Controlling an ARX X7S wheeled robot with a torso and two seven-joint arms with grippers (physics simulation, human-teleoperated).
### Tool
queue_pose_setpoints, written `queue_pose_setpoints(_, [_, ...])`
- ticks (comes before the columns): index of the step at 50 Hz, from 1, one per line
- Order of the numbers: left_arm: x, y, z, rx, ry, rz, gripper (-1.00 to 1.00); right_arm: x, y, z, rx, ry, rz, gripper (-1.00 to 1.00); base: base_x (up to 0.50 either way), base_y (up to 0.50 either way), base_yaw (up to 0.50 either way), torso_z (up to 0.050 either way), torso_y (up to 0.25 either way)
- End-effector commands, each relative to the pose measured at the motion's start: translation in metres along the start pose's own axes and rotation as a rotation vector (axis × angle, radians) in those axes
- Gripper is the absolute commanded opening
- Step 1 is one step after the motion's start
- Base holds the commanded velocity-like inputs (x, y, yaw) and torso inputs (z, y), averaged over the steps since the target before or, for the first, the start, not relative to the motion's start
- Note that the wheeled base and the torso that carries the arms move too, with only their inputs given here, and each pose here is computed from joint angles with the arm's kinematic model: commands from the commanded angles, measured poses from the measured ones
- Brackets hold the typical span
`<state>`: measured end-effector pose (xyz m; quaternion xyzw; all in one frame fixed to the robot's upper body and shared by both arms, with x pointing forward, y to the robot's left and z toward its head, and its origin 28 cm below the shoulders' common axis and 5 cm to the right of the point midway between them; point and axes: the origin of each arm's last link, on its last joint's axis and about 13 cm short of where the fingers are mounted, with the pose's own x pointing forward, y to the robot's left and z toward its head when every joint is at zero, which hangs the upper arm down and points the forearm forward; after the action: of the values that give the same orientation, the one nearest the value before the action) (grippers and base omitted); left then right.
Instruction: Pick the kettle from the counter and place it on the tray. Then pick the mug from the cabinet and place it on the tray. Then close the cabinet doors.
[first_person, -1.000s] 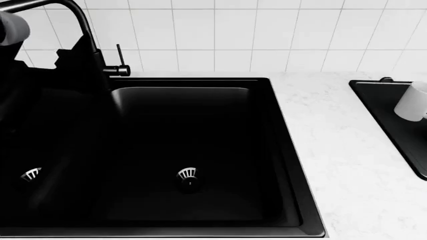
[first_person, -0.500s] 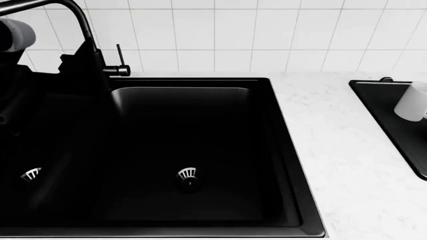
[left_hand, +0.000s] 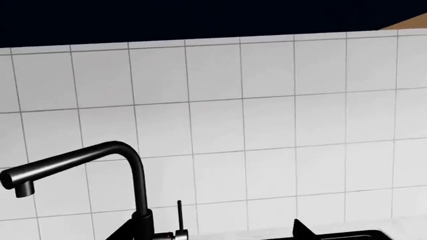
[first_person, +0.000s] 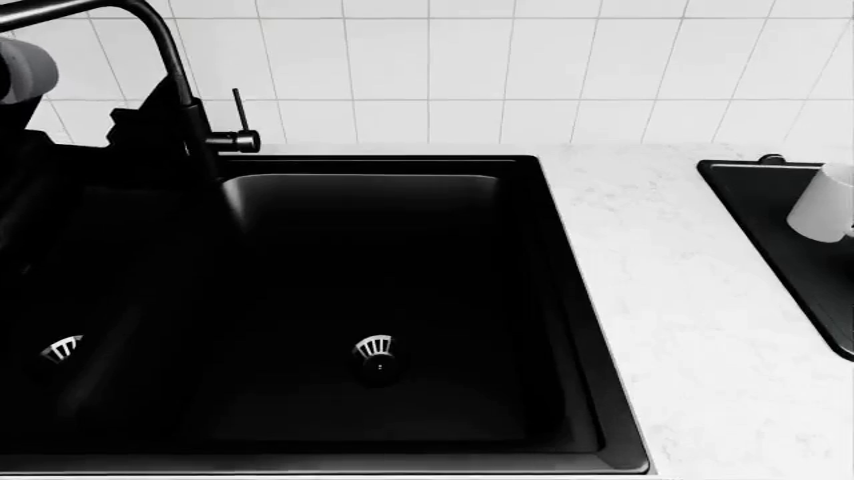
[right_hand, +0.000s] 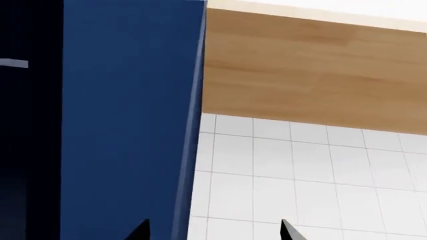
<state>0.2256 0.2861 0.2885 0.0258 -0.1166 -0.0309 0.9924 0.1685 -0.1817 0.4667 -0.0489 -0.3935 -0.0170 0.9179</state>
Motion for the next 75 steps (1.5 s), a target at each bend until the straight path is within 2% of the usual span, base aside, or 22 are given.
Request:
queue_pose_setpoints(1, [-0.001,0.002,-0.003,-0.005,0.004,0.007,1.0,0.02,0.021,-0.015,-0.017,0.058,0.109,1.0,0.0,0.0,0.0,0.0,0.0])
queue_pose_setpoints(20, [-0.002,0.006,-0.011,-0.015,0.011,0.016,1.0,0.045,0.043,-0.041,-0.057,0.159,0.184,1.0,0.01,0.0,0.0,0.002,0.0])
queue_pose_setpoints(41, [-0.004,0.011,-0.011,-0.018,0.007,0.029,1.0,0.087,0.069,-0.074,-0.149,0.281,0.179,1.0,0.01,0.0,0.01,0.002,0.0])
queue_pose_setpoints(62, [-0.005,0.017,-0.014,-0.025,0.007,0.042,1.0,0.119,0.101,-0.112,-0.358,0.334,0.205,1.0,0.01,0.0,0.0,0.0,0.0])
queue_pose_setpoints(69, [-0.008,0.02,-0.018,-0.033,0.009,0.05,1.0,0.13,0.112,-0.118,-0.407,0.335,0.211,1.0,0.01,0.0,0.0,0.002,0.0])
queue_pose_setpoints(75, [-0.009,0.021,-0.019,-0.036,0.01,0.054,1.0,0.142,0.122,-0.12,-0.486,0.312,0.188,1.0,0.02,0.01,0.02,0.006,0.0])
